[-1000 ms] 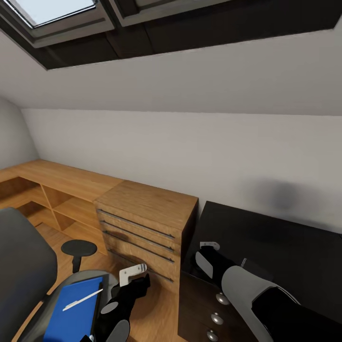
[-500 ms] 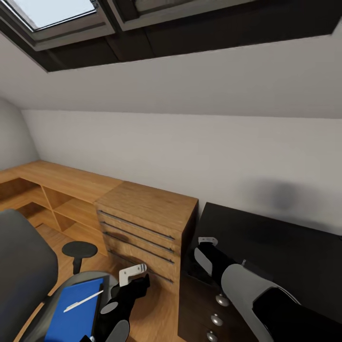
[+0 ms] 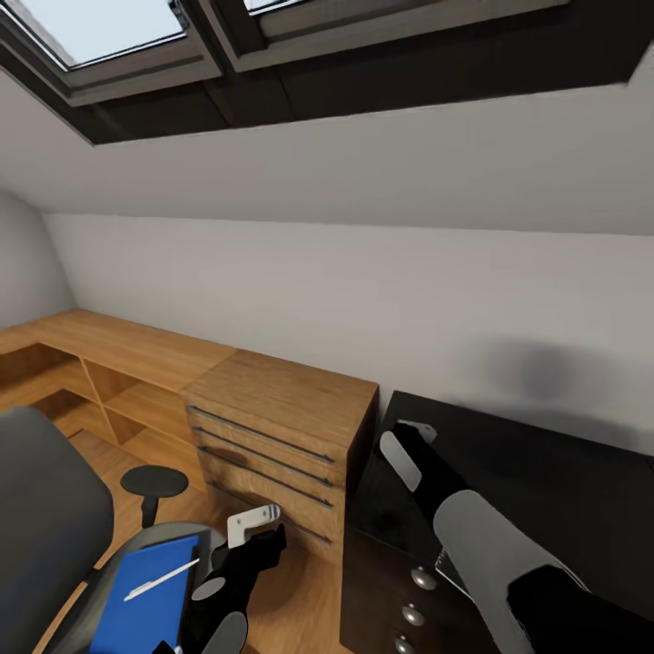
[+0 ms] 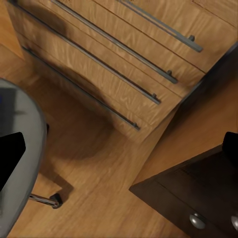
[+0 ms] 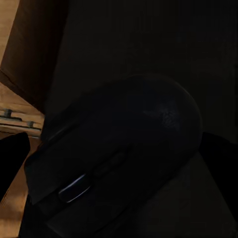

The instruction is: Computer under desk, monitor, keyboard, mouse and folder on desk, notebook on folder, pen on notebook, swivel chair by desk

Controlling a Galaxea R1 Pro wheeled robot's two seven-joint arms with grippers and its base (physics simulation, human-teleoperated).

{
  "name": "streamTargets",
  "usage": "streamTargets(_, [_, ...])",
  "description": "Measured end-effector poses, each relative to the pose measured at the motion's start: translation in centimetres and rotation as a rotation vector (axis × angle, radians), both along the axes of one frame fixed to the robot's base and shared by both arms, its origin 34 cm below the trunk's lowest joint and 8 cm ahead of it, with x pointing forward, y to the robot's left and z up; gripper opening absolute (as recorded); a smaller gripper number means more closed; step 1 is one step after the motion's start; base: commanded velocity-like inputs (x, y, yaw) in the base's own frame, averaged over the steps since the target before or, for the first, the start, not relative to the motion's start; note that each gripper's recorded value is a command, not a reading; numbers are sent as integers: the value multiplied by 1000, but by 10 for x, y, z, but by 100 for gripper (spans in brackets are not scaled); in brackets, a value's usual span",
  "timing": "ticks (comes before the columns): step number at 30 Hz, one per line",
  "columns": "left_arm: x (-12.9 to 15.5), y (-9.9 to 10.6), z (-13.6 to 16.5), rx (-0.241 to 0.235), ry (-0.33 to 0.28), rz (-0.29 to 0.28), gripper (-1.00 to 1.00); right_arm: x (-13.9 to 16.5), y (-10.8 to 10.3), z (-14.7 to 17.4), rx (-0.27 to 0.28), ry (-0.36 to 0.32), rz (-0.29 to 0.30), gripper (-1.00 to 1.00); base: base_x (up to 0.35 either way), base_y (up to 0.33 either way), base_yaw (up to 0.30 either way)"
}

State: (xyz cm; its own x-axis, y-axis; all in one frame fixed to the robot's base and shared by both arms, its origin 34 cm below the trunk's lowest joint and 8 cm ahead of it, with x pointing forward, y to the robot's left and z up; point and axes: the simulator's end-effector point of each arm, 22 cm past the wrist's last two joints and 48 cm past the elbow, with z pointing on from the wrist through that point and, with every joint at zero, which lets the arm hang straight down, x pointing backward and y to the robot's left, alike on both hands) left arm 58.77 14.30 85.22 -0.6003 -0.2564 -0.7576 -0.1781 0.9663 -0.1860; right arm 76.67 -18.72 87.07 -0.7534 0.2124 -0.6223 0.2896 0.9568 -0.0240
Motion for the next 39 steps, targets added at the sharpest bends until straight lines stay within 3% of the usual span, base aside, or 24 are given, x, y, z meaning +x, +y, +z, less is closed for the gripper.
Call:
streamTargets(5, [-1,5,6,13,5,19,100,-13,11,17,26,-59,10,-100,-109,0,0])
streamTargets(11, [-2,6,14,17,7,24,100,-18,5,22,26,-68,9,-100,-307,0,0])
streamTargets(16, [-3,4,20,14,9,22,100,-26,-17,15,8,-55,4,-100,-338,0,0])
streamTargets(26, [-8,-1,29,16,17,10,100,-22,-12,49,37,-116,12,-100,-111,0,-4])
streamTargets(39, [-13,-4,22,30,34,-4,100,-21,-21,54,31,-128,4,-100,0,0,-262])
